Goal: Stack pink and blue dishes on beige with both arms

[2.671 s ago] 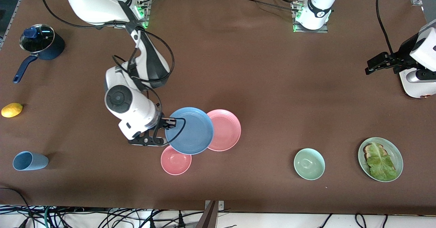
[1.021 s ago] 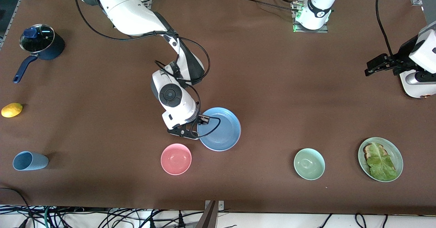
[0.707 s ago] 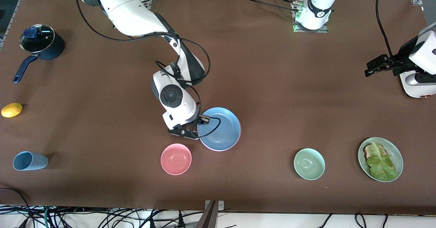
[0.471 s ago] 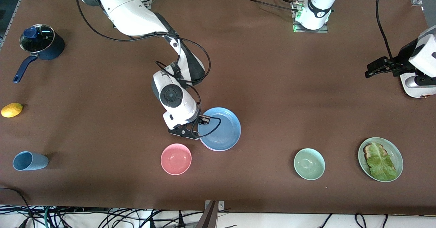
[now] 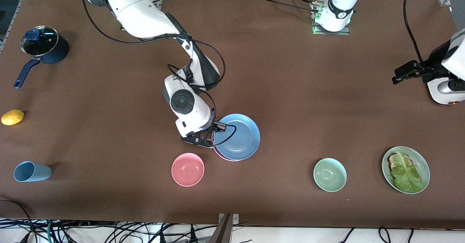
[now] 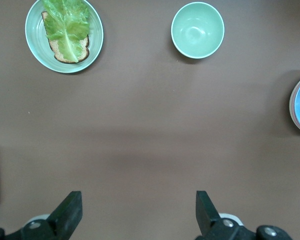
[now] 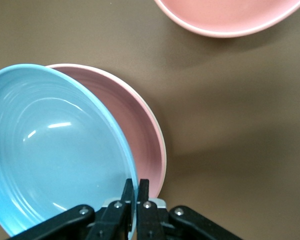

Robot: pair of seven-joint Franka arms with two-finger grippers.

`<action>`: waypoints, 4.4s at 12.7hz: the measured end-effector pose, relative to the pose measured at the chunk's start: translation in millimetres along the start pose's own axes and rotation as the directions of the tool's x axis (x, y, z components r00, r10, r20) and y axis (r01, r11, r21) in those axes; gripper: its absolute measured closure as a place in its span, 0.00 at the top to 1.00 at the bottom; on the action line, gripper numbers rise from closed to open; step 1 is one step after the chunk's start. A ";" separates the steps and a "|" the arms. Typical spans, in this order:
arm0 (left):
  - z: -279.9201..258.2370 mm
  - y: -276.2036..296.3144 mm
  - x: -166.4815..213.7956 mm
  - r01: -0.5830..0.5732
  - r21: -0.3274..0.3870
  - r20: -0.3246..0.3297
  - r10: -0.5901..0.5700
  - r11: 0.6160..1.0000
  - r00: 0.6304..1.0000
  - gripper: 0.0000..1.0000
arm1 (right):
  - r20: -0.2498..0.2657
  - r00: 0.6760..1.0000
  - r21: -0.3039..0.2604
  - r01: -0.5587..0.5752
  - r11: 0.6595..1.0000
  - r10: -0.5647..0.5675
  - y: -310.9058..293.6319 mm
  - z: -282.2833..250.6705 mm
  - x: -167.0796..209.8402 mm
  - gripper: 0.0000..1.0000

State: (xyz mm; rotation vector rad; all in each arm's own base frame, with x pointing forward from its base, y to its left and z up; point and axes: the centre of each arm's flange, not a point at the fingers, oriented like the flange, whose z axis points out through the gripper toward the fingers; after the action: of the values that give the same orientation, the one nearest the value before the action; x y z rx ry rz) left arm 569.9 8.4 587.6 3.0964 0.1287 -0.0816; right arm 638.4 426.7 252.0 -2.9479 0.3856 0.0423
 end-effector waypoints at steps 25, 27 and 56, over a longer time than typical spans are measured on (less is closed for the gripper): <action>21.3 -6.8 14.1 0.014 0.004 0.036 -0.014 1.000 0.999 1.00 | 0.019 0.979 -0.231 0.204 0.951 -0.205 146.5 -238.2 71.9 1.00; 21.4 -5.8 13.3 0.011 0.008 0.043 -0.011 1.000 0.999 1.00 | 0.048 0.980 -0.216 0.199 0.956 -0.193 187.3 -286.9 66.8 1.00; 2.7 1.2 9.1 -0.006 0.029 0.047 0.005 1.000 0.999 1.00 | 0.082 0.966 -0.189 0.256 0.948 -0.244 334.1 -400.2 29.2 1.00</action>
State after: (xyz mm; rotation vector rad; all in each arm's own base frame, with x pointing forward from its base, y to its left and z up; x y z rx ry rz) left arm 579.0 7.8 584.5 3.1208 0.1183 -0.1573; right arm 583.1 33.1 590.7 -3.1580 -0.0049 0.1417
